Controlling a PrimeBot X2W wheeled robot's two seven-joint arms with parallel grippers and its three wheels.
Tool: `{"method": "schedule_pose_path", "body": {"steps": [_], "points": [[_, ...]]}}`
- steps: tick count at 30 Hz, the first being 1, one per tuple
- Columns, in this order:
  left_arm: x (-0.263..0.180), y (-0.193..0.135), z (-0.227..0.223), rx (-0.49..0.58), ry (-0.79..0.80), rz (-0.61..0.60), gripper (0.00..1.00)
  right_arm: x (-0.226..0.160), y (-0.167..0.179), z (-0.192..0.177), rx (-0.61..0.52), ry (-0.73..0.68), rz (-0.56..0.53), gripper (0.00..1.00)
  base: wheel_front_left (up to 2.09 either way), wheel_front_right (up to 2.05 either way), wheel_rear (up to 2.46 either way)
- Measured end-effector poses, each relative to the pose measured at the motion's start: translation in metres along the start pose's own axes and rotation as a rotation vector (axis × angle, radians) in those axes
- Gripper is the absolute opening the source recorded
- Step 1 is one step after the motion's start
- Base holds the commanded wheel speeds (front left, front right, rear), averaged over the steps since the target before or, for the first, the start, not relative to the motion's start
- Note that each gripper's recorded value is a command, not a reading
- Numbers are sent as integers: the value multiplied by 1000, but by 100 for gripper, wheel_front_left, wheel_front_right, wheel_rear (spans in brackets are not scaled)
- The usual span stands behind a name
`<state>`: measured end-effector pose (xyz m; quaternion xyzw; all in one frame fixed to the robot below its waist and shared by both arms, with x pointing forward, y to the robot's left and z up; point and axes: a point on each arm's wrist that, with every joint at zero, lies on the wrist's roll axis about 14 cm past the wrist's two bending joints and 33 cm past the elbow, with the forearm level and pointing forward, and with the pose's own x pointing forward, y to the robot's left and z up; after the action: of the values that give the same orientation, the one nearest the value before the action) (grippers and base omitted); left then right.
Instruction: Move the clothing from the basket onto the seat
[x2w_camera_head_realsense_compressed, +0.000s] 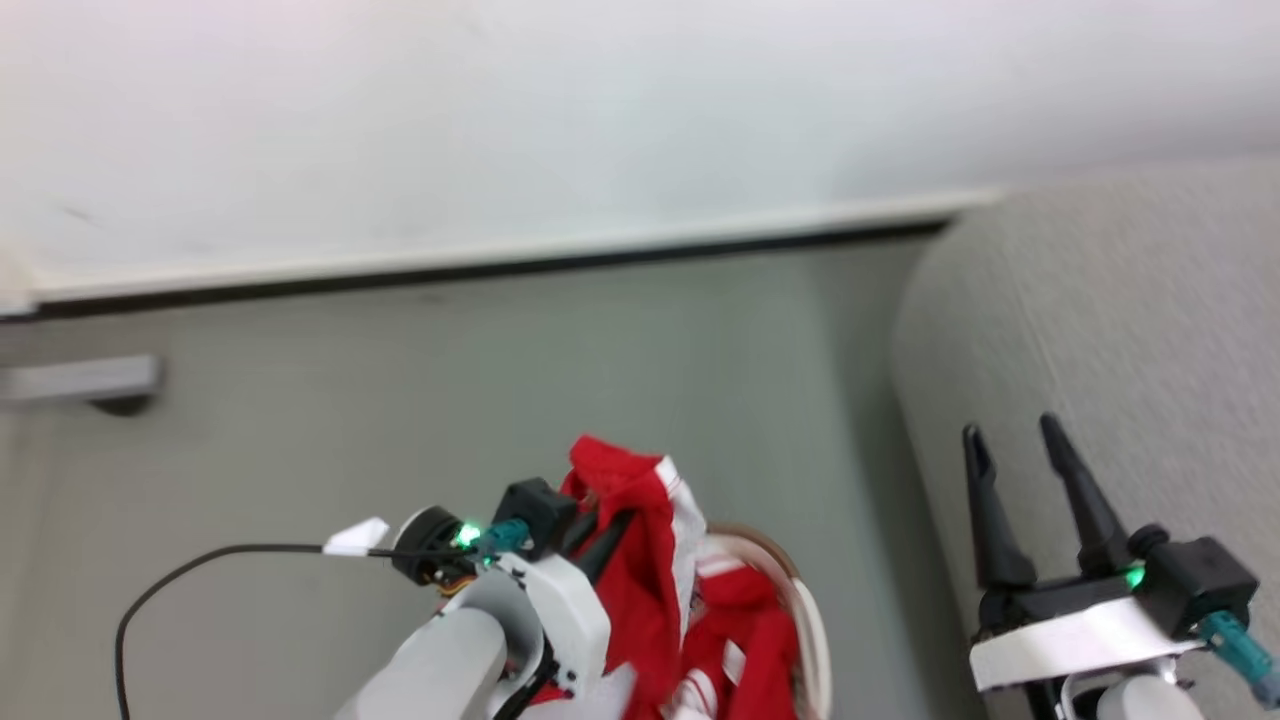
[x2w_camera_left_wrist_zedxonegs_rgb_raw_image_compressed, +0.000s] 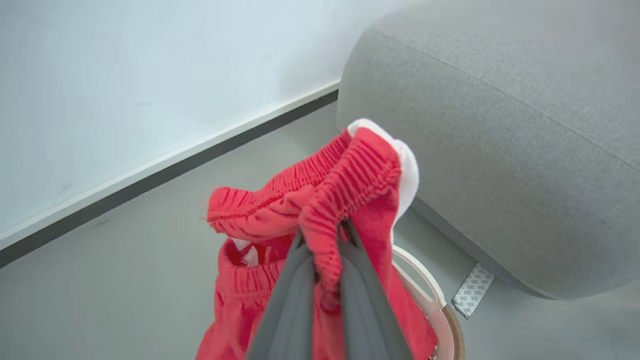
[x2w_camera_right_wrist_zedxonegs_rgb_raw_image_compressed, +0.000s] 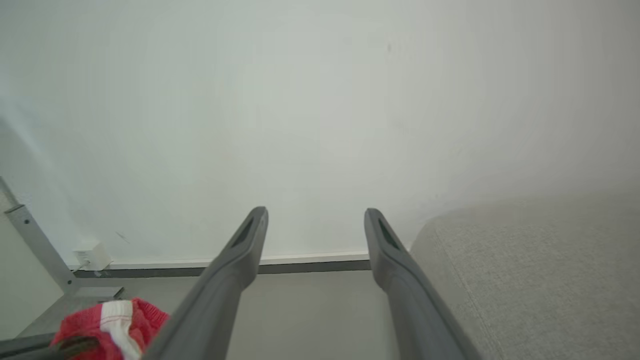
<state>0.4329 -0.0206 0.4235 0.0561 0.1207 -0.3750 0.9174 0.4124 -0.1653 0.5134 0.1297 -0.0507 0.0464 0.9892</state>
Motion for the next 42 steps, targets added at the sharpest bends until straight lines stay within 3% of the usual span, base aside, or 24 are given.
{"method": "schedule_pose_path", "body": {"steps": [12,22,31,42], "points": [[-61,21,140,-14,-408,129,0,-13,75,19,48,-45,203,100,0,0,0],[-80,16,208,33,-578,104,0,-22,97,17,58,-36,266,100,0,0,0],[-85,19,222,17,-618,110,0,-24,106,10,64,-16,295,100,0,0,0],[-88,7,224,5,-629,81,0,-34,154,-30,66,122,445,100,0,0,0]]}}
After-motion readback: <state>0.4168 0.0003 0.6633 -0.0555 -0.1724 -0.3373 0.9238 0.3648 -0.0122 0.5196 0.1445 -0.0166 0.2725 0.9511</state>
